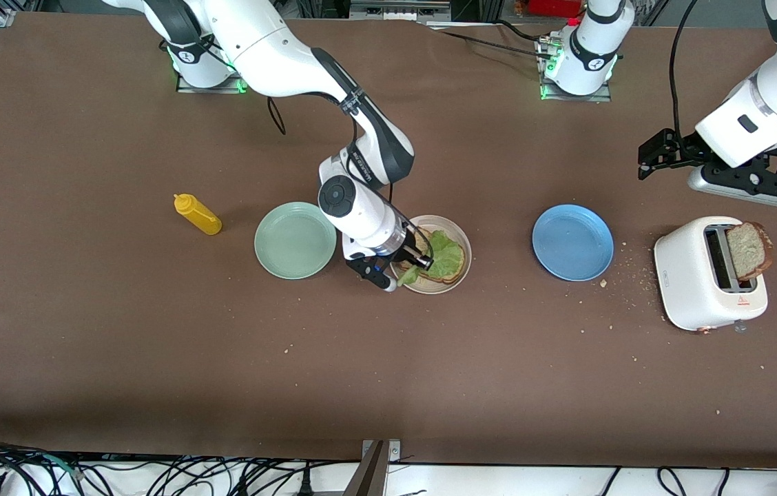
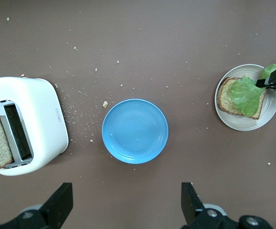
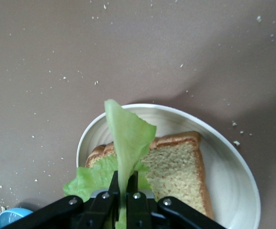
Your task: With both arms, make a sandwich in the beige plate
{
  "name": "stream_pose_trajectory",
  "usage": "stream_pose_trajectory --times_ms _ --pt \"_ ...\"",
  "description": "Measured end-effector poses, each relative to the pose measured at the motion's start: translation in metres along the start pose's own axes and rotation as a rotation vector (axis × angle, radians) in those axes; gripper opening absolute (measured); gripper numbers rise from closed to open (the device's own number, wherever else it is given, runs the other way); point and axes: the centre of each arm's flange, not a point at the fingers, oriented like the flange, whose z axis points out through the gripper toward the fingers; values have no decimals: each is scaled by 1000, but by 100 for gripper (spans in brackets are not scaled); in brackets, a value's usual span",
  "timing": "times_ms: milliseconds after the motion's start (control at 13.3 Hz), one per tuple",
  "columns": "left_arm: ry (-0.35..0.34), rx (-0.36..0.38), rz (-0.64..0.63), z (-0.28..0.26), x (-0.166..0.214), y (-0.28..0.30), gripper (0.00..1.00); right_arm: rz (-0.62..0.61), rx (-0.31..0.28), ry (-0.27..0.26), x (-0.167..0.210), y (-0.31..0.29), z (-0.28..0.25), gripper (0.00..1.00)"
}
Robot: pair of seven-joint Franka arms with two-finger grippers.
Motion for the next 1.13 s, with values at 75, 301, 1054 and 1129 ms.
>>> stream_pose_trajectory --times_ms 75,301,1054,1129 --pt "0 0 0 0 0 0 100 0 0 0 -1 0 0 14" --pt "0 0 0 0 0 0 100 0 3 0 -1 -2 -1 31" --pt "0 0 0 0 0 0 100 -109 -191 51 25 -18 -79 100" --pt "0 0 0 0 0 0 100 -124 -219 60 30 -20 -101 100"
